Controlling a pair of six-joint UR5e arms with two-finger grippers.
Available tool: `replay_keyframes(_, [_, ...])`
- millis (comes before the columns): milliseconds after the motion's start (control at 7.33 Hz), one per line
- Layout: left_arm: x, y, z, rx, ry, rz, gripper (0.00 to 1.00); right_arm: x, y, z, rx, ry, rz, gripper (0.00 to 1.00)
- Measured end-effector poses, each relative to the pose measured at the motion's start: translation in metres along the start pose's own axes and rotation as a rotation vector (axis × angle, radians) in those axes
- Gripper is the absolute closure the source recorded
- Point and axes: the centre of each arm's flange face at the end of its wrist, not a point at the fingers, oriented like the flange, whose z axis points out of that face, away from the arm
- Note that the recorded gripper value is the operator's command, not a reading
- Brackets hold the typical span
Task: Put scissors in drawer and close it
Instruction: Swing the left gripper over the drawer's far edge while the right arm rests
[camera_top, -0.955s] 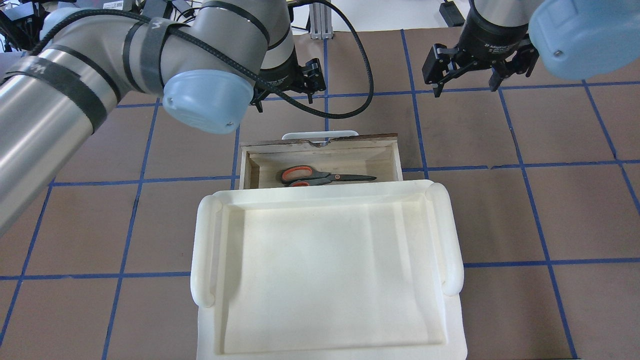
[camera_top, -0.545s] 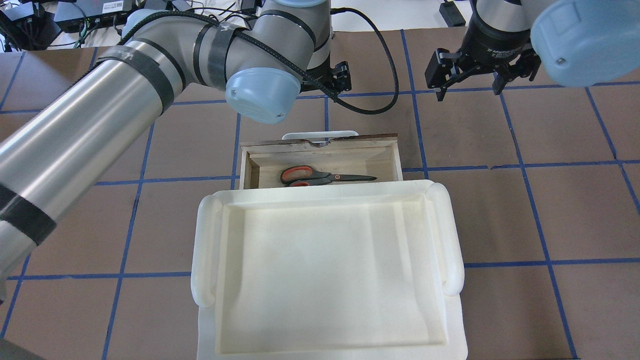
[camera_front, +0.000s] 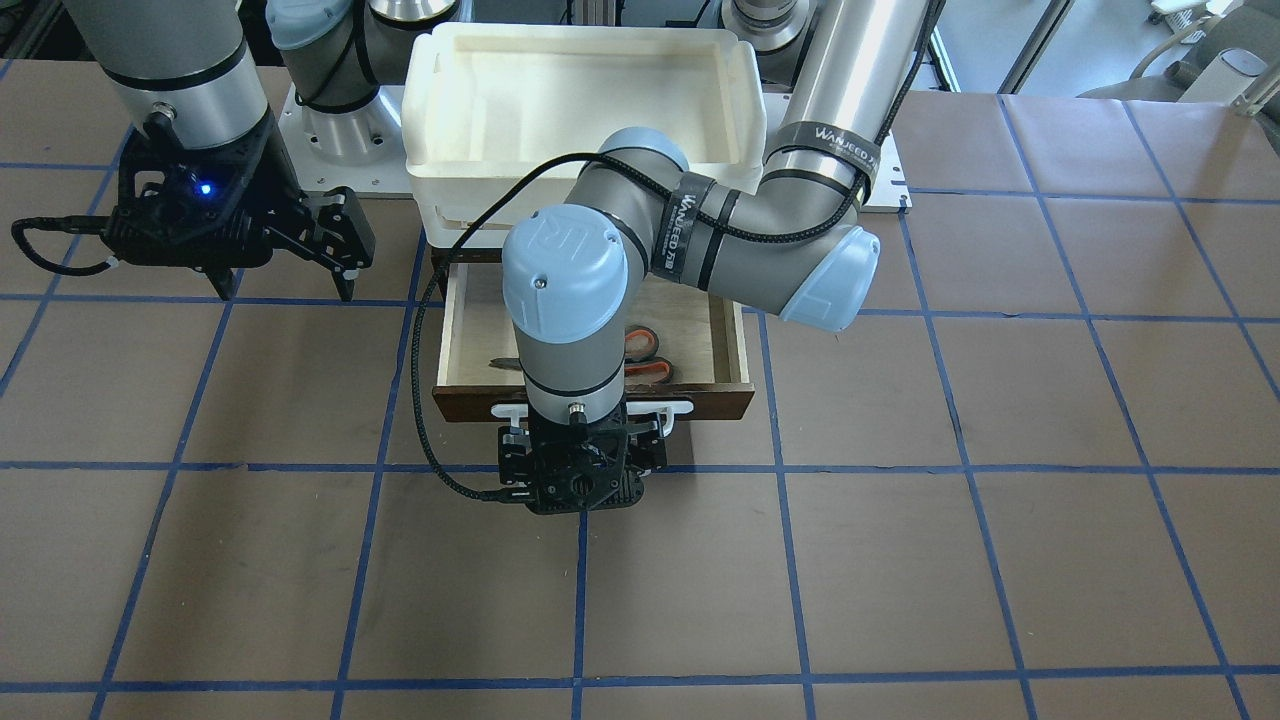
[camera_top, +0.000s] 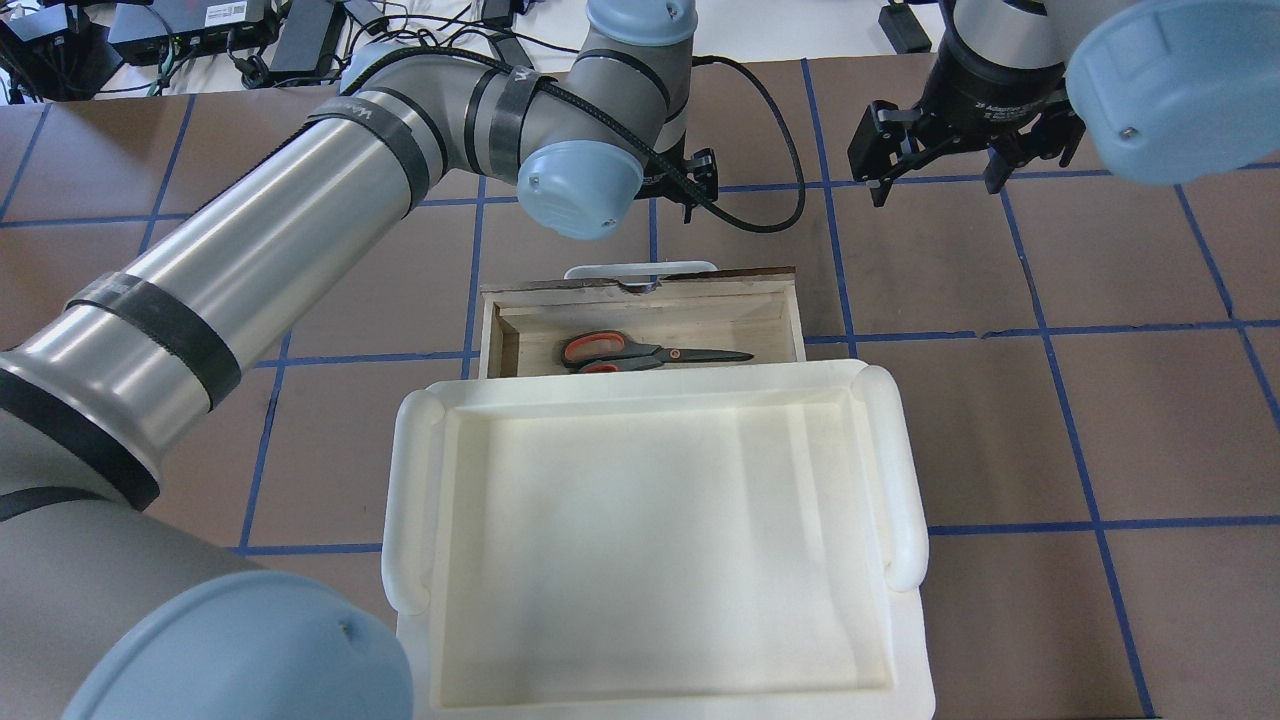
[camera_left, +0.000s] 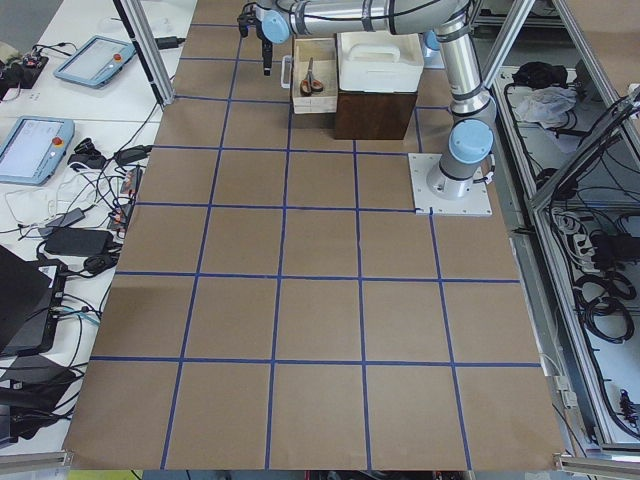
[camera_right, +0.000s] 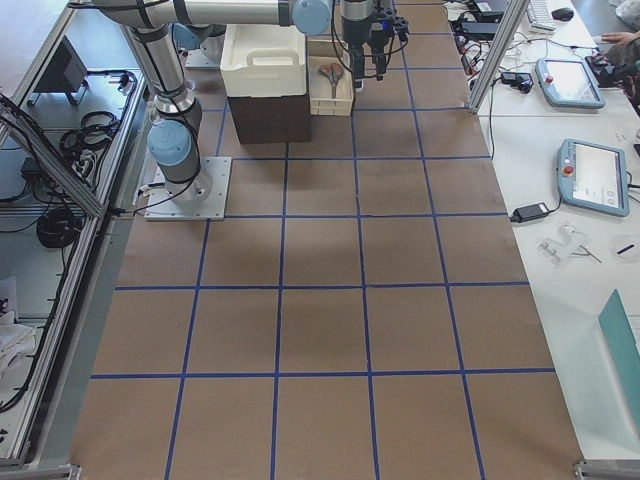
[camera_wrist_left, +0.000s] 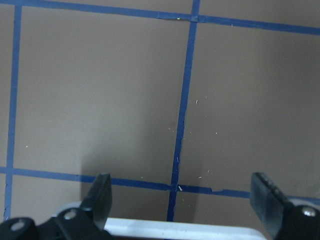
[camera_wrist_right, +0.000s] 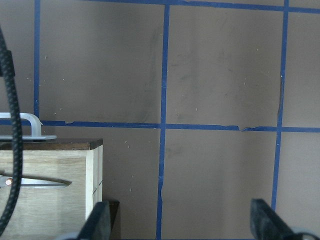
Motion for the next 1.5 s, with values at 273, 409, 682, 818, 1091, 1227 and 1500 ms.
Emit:
replay_keyframes(273, [0.005,-0.001,0.03,-0.041,-0.011,0.012,0.0,-0.001,0.001,0.003,-0.007,0.0,-0.009,0.0])
replay_keyframes(409, [0.009,0.001,0.041,-0.06,-0.018,0.018,0.0,-0.002,0.002,0.005,-0.01,0.0,-0.012,0.0])
replay_keyframes(682, [0.018,0.01,0.059,-0.104,-0.022,0.034,0.0,-0.002,0.002,0.006,-0.011,-0.001,-0.011,0.0])
replay_keyframes(818, [0.02,0.014,0.064,-0.135,-0.024,0.038,0.0,-0.002,0.001,0.006,-0.011,-0.001,-0.007,0.0])
replay_keyframes(1091, [0.021,0.02,0.067,-0.174,-0.034,0.044,0.0,-0.002,0.0,0.008,-0.014,-0.002,-0.005,0.0])
replay_keyframes(1227, [0.022,0.024,0.065,-0.183,-0.039,0.048,0.0,-0.002,0.0,0.009,-0.016,-0.002,-0.007,0.0])
replay_keyframes(1500, [0.021,0.028,0.056,-0.189,-0.043,0.052,0.0,-0.002,-0.001,0.011,-0.018,-0.002,-0.016,0.0])
